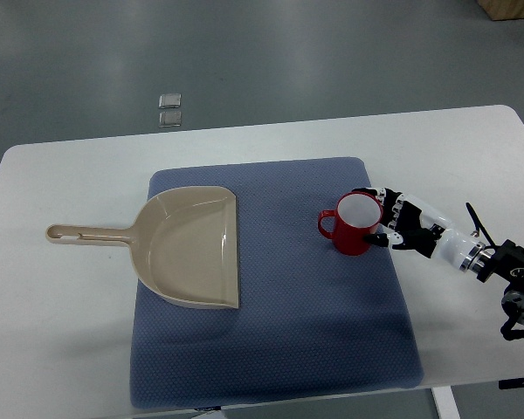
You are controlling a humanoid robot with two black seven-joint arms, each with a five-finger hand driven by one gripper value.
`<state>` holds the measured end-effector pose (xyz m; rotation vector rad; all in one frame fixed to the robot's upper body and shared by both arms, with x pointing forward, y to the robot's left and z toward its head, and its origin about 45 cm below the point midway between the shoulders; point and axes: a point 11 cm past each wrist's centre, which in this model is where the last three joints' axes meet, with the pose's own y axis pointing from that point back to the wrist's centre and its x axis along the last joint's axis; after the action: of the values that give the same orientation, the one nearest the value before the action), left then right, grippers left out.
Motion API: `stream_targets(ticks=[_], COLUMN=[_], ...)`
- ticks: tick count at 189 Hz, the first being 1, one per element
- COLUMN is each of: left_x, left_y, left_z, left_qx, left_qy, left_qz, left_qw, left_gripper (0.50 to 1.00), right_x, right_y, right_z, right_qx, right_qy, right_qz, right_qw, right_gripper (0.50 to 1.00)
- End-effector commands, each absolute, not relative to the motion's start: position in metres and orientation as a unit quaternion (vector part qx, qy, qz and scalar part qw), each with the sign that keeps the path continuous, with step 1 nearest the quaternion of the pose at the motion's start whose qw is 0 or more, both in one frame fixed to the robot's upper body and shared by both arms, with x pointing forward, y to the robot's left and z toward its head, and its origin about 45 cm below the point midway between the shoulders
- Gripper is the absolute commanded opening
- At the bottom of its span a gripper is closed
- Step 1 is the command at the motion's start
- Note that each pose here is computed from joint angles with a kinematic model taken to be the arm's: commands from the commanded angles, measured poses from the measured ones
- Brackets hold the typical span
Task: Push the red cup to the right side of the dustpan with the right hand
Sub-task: 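Move the right hand down to the red mug's side farthest from the dustpan, then push the red mug with the right hand toward the dustpan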
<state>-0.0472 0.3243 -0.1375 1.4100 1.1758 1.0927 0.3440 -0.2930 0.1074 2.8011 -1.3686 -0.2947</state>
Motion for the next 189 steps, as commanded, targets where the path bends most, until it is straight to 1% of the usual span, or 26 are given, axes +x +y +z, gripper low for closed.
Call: stream_targets(ticks=[1, 92, 123, 189], left_x=[-0.047, -0.048, -0.048, -0.048], left_y=[0.324, 0.324, 0.324, 0.324], left_z=[-0.138, -0.137, -0.137, -0.137], left_qx=[0.578, 0.579, 0.579, 0.579], left_qy=[0.482, 0.483, 0.482, 0.482], left_qz=[0.448, 0.448, 0.447, 0.447], left_qw=[0.482, 0.481, 0.482, 0.482], left_gripper=[1.000, 1.000, 1.000, 1.000], right_x=[0.344, 0.347, 0.348, 0.349], right_y=[-0.289, -0.257, -0.248, -0.215], right_z=[0.105, 0.099, 0.096, 0.095], right_qx=[0.894, 0.894, 0.896, 0.902], right_qy=[-0.440, -0.440, -0.437, -0.425], right_qz=[-0.089, -0.088, -0.077, -0.071], right_qw=[0.009, 0.001, 0.013, 0.008], right_gripper=[0.932, 0.932, 0.930, 0.921])
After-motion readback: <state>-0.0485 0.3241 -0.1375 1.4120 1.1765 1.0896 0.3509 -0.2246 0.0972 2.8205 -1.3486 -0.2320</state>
